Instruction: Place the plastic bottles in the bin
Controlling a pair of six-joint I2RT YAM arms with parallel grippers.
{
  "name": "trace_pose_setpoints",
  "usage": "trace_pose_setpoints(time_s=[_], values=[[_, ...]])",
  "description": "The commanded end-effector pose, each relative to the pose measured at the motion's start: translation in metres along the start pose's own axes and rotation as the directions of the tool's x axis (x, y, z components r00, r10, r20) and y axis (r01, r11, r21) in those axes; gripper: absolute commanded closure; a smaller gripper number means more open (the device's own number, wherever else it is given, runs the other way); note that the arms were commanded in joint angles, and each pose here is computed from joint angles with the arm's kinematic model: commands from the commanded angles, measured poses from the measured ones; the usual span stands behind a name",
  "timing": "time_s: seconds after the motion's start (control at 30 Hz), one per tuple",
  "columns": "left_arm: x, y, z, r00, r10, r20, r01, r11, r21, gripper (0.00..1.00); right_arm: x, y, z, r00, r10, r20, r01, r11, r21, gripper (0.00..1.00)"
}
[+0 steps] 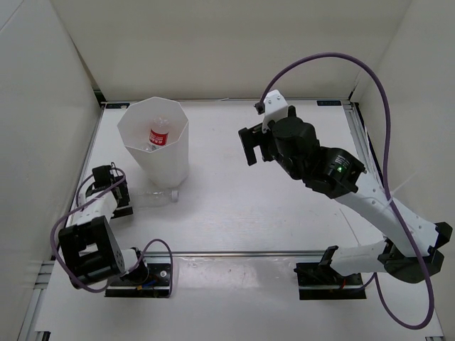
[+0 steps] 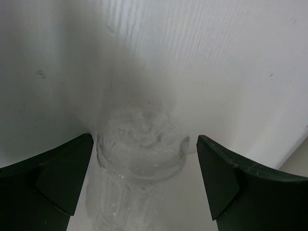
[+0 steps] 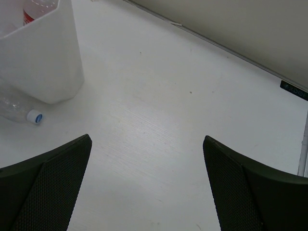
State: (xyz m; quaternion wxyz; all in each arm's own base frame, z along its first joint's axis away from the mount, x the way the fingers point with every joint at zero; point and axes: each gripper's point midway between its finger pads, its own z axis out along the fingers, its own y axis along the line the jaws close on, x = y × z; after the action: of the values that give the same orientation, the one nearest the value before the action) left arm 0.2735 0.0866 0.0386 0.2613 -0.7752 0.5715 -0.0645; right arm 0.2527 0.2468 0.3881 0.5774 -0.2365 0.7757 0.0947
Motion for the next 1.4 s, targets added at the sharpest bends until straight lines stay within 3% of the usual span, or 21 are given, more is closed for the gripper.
trace_pose_setpoints(time_s=[0.0,0.37,0.67,0.83,0.9,0.93,1.0,1.07,1.2,1.37], values=[[0.015,-0.024,0.001,0.995,0.047,-0.090,-0.039,0.995,0.095,0.00,0.005,-0.017,-0.005,1.000,-0.019,-0.004,0.019,0.998,0.056,0.00],[0.033,-0.002,0.007,0.971,0.184,-0.153,-0.161,0.976,0.146,0.00,0.024,-0.024,-0.007,0.998,0.005,-0.056,0.000,0.996,0.089,0.00],[0.054,0.012,0.001,0.900,0.385,-0.204,-0.319,0.901,0.296,0.02,0.038,-0.026,-0.008,0.997,0.007,-0.083,0.002,0.995,0.101,0.00],[0.068,0.048,0.006,0.870,0.401,-0.287,-0.332,0.907,0.260,0.03,0.048,-0.030,-0.013,0.994,0.011,-0.107,0.001,0.994,0.113,0.00],[0.070,0.055,0.007,0.865,0.399,-0.304,-0.333,0.910,0.249,0.08,0.049,-0.033,-0.015,0.994,0.021,-0.104,-0.008,0.992,0.125,0.00],[0.073,0.058,0.007,0.853,0.413,-0.320,-0.344,0.905,0.249,0.21,0.048,-0.034,-0.018,0.995,0.025,-0.096,-0.013,0.992,0.124,0.00],[0.078,0.070,0.007,0.832,0.426,-0.357,-0.367,0.903,0.223,0.39,0.054,-0.038,-0.018,0.994,0.028,-0.104,-0.012,0.989,0.148,0.00],[0.077,0.071,0.006,0.816,0.450,-0.363,-0.398,0.892,0.212,0.50,0.058,-0.040,-0.019,0.994,0.037,-0.105,-0.020,0.987,0.160,0.00],[0.062,0.069,0.005,0.819,0.474,-0.325,-0.442,0.881,0.171,0.50,0.062,-0.042,-0.022,0.993,0.056,-0.102,-0.039,0.986,0.162,0.00],[0.047,0.046,-0.028,0.846,0.475,-0.242,-0.424,0.875,0.234,0.60,0.062,-0.040,-0.022,0.993,0.056,-0.103,-0.040,0.987,0.153,0.00]])
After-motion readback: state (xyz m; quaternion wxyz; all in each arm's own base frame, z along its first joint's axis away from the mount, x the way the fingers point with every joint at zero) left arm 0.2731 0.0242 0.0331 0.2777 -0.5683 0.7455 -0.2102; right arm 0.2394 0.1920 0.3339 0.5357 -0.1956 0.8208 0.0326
